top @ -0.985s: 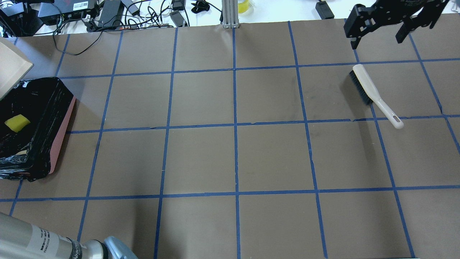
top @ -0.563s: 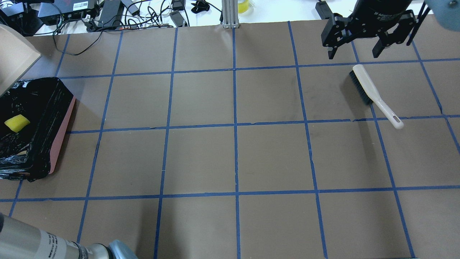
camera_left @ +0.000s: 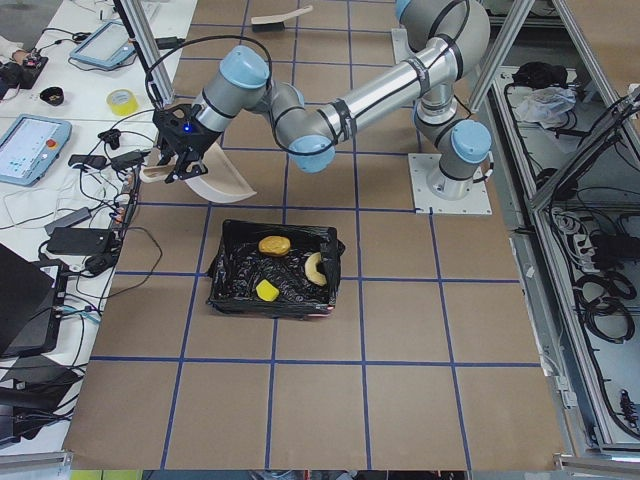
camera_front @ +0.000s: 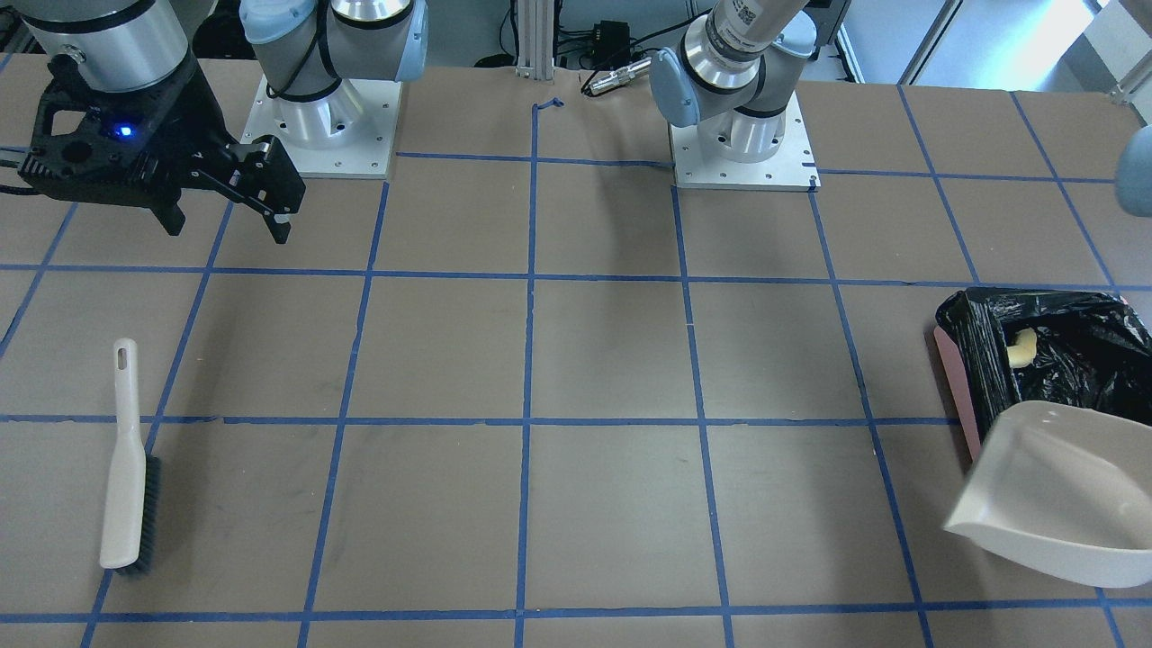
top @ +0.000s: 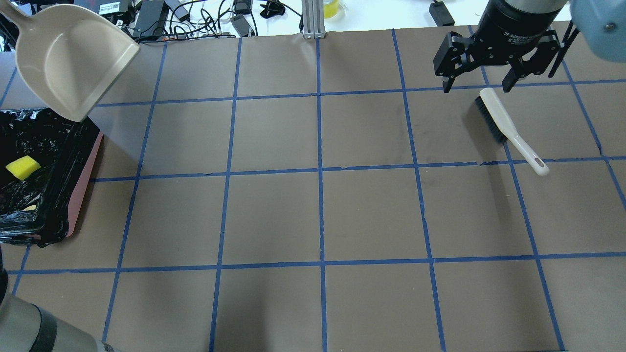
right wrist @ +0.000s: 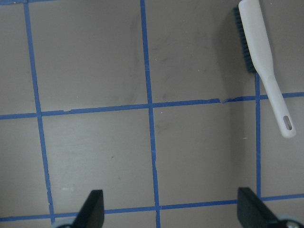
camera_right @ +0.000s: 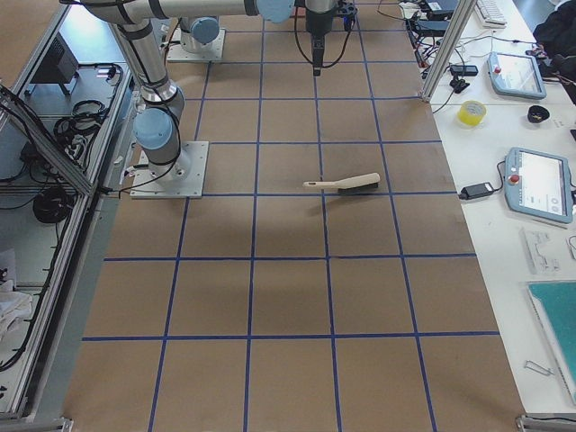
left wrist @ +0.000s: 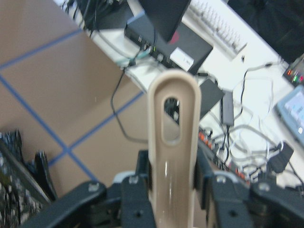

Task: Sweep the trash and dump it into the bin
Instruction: 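Bring the empty dustpan back down onto the table with the left gripper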

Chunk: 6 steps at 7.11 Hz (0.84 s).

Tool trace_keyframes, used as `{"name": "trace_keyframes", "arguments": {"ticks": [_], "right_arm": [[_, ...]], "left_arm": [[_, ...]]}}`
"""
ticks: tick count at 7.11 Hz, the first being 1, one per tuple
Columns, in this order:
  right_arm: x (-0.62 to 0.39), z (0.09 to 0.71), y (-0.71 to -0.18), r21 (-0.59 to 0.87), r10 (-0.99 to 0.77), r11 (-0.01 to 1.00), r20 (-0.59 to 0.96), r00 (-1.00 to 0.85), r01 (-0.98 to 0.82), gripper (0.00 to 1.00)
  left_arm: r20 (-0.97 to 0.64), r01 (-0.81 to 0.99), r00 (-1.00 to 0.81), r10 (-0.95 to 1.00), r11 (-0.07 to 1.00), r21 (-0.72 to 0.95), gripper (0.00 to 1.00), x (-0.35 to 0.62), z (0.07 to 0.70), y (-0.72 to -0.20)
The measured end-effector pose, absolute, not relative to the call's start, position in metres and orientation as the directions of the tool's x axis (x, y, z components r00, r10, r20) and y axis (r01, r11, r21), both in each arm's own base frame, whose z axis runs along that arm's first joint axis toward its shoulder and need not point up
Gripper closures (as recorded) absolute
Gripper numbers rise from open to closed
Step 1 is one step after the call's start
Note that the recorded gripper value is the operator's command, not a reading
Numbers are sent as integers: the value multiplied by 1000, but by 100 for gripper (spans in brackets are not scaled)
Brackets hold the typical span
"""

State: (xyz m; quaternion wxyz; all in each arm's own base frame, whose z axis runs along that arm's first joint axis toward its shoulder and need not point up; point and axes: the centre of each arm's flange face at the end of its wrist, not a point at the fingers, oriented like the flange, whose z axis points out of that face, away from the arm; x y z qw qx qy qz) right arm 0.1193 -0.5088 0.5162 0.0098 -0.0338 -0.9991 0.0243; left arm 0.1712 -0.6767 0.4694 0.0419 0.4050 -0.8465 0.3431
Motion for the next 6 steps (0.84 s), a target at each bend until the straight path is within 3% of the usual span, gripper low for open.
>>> {"name": "trace_keyframes", "arguments": {"ticks": [2,6], "right_arm": [[117,527,-507,-69,71,995,18,-997,70,0],[113,545,-507,-98,69,993,24,-997,67,0]], "left_arm": [[271,-806,-543,-795,402,-435,100,79,440,-684],[152,-966,-186,-971,152,-209,100,25,328,-689]]}}
